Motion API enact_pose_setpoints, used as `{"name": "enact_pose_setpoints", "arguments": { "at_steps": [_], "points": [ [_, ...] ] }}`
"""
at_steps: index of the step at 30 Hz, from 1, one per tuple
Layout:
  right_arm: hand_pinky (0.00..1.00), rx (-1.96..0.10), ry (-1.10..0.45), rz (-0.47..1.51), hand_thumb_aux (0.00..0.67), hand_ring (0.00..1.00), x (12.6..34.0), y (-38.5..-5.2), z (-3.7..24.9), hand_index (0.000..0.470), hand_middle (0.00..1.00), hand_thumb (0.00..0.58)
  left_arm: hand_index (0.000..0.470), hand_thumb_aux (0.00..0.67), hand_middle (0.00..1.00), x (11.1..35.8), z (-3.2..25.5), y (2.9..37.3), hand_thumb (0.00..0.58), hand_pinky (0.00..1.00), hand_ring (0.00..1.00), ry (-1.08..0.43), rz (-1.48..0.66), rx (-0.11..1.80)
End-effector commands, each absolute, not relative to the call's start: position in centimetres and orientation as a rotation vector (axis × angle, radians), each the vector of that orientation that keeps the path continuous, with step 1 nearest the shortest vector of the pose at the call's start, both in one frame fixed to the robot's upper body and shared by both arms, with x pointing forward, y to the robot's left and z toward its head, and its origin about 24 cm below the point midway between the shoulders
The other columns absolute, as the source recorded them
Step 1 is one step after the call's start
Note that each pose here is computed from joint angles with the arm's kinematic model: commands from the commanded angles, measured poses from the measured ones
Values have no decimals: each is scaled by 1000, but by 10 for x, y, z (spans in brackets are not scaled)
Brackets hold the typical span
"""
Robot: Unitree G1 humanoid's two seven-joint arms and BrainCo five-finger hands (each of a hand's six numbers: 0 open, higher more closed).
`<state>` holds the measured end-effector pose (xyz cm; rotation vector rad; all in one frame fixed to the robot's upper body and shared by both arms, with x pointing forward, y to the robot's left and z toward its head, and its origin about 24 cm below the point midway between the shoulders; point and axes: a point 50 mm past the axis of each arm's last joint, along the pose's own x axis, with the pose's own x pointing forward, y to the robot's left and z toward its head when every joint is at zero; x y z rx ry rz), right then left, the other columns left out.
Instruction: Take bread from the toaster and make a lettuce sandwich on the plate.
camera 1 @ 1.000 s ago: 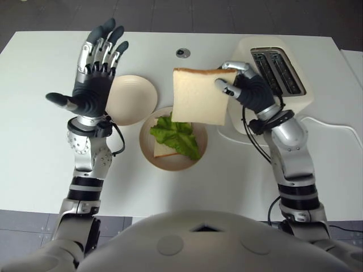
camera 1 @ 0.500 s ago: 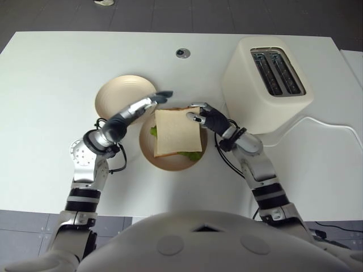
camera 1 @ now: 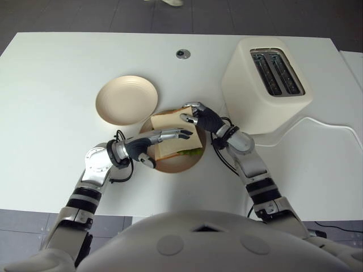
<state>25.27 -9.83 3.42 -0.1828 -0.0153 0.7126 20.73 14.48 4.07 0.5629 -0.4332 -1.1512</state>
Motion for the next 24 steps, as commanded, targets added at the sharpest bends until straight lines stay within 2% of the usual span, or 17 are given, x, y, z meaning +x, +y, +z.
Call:
{"name": "enact_pose_setpoints", "arguments": {
  "at_steps": [1, 2, 3, 6, 8, 10, 12, 18, 22, 24],
  "points": [
    [1000, -176, -73, 723, 0, 1000, 248, -95, 40, 0, 1000, 0, 48, 68, 0, 200, 10, 148, 112, 0, 0, -241, -1209, 621],
    [996, -170, -96, 711, 0, 996, 249, -95, 44, 0, 996, 0, 41, 58, 0, 198, 9, 146, 96, 0, 0, -244, -1223, 622],
    [976, -161, -118, 701, 0, 976, 250, -96, 48, 0, 976, 0, 46, 66, 0, 196, 7, 145, 108, 0, 0, -241, -1237, 627],
    [902, -181, -200, 680, 0, 902, 250, -94, 58, 0, 902, 0, 111, 158, 0, 195, 4, 145, 241, 0, 0, -230, -1255, 638],
    [773, -218, -247, 674, 0, 773, 249, -93, 63, 0, 773, 0, 153, 218, 0, 193, 4, 144, 316, 0, 0, -243, -1262, 630],
    [675, -250, -293, 648, 0, 675, 250, -92, 68, 0, 675, 0, 147, 210, 0, 192, 6, 143, 307, 0, 0, -261, -1266, 618],
    [671, -249, -317, 596, 0, 671, 254, -95, 72, 0, 671, 0, 155, 221, 0, 192, 7, 142, 319, 0, 0, -266, -1268, 615],
    [667, -185, -360, 470, 0, 667, 262, -105, 83, 0, 667, 0, 140, 200, 0, 192, 7, 144, 294, 0, 0, -270, -1259, 618],
    [663, -156, -360, 443, 0, 663, 266, -108, 84, 0, 663, 0, 72, 102, 0, 194, 9, 145, 164, 0, 0, -278, -1240, 618],
    [667, -145, -360, 439, 0, 667, 266, -109, 84, 0, 667, 0, 57, 81, 0, 195, 10, 146, 132, 0, 0, -282, -1225, 620]
  ]
}}
